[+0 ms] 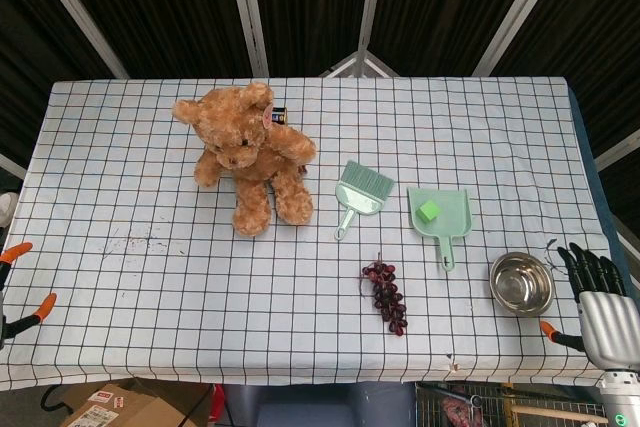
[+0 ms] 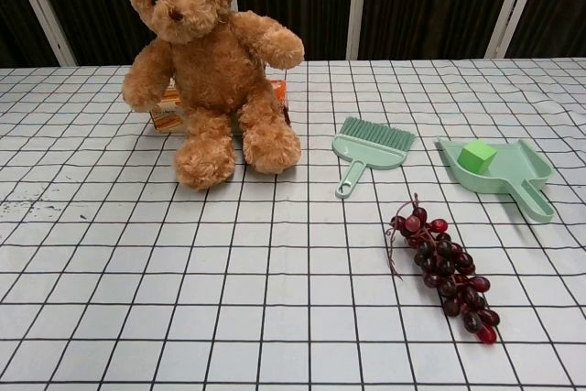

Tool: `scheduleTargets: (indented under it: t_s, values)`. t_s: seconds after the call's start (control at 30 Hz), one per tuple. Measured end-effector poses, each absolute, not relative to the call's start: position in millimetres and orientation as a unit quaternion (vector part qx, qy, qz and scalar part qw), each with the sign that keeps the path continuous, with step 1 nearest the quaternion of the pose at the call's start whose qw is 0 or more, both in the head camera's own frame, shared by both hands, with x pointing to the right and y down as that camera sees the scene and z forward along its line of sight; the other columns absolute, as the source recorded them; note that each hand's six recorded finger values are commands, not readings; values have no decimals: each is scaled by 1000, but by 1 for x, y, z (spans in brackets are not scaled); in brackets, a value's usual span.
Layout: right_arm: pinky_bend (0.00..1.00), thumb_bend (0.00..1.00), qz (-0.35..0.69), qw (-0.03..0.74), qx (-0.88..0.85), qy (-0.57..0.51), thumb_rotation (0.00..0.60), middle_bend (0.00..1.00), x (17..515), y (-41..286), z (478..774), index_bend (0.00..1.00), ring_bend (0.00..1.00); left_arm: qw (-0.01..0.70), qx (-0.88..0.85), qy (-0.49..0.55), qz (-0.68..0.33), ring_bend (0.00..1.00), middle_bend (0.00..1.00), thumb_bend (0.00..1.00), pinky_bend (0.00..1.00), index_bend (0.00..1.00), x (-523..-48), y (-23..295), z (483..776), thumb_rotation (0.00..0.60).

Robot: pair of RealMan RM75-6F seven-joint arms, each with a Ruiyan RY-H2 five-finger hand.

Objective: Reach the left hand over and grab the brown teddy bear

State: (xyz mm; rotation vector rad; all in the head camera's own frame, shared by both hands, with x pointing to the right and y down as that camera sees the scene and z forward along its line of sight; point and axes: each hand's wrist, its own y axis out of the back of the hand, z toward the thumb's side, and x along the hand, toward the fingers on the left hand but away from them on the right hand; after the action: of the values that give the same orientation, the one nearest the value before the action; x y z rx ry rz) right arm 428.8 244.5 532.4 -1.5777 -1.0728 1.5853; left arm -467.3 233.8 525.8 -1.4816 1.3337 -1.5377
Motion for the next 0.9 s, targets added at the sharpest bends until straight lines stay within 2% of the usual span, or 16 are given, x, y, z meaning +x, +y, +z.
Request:
scheduleTargets:
  t_s: [0.37, 0.57, 0.9]
  values:
    - [0, 126, 594, 335, -605, -411, 600, 0, 426, 246, 527, 0, 0, 315, -565, 502, -574, 0, 6, 332, 0, 217, -467, 234, 525, 600]
    - [0, 125, 598, 327, -604, -413, 600, 0, 428, 246, 529, 0, 0, 315, -571, 494, -575, 0, 0, 201, 0, 148, -463, 233, 529, 600]
    - [0, 125, 616, 294, -598, -421, 600, 0, 445, 243, 539, 0, 0, 240, -644, 488, -538, 0, 0, 139, 0, 105, -435, 186, 570, 600]
